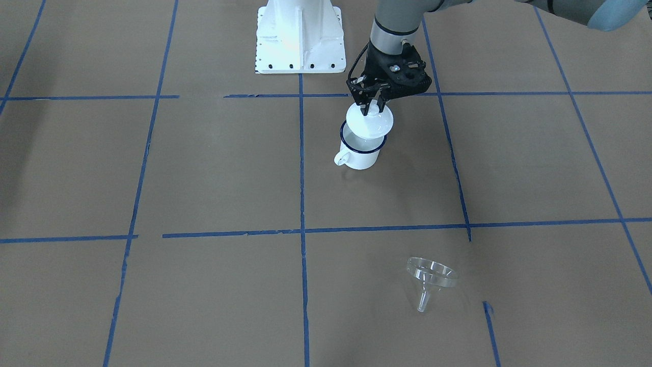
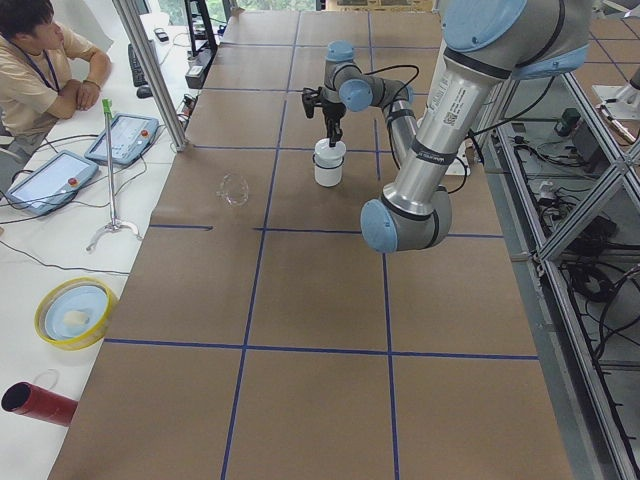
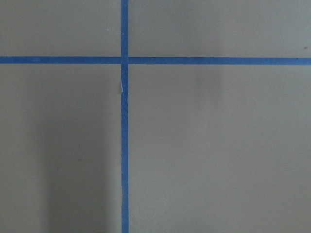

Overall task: Place funnel on cup
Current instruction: 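Lift the lid off the mug with the left gripper and carry it aside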

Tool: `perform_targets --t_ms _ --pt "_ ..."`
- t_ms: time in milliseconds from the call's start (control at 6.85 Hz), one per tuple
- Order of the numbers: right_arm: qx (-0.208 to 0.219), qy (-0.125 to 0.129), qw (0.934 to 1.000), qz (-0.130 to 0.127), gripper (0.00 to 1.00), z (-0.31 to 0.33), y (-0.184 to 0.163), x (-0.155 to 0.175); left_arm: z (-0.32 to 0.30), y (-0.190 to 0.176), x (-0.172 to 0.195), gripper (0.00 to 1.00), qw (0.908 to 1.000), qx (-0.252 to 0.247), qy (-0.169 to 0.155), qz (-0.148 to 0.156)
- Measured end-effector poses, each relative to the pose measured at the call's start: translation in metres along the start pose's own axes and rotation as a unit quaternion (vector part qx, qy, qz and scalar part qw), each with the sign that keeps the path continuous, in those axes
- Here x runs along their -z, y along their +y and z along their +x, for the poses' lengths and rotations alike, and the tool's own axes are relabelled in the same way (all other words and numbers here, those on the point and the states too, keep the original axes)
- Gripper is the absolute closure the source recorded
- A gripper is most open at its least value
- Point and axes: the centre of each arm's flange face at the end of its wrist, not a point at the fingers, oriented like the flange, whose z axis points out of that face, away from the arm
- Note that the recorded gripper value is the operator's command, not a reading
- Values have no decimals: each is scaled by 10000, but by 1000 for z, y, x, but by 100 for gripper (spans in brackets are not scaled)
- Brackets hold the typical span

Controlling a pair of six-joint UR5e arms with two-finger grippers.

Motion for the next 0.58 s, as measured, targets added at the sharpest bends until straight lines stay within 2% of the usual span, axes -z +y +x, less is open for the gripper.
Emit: perform_targets --t_ms 146,292,584 --pt "0 0 10000 0 0 0 0 0 -16 0 29 100 9997 -226 61 79" --pt "0 0 10000 0 0 0 0 0 -44 3 44 100 9986 -522 36 114" --pt "0 0 10000 0 0 0 0 0 -105 5 33 100 9949 -991 -160 84"
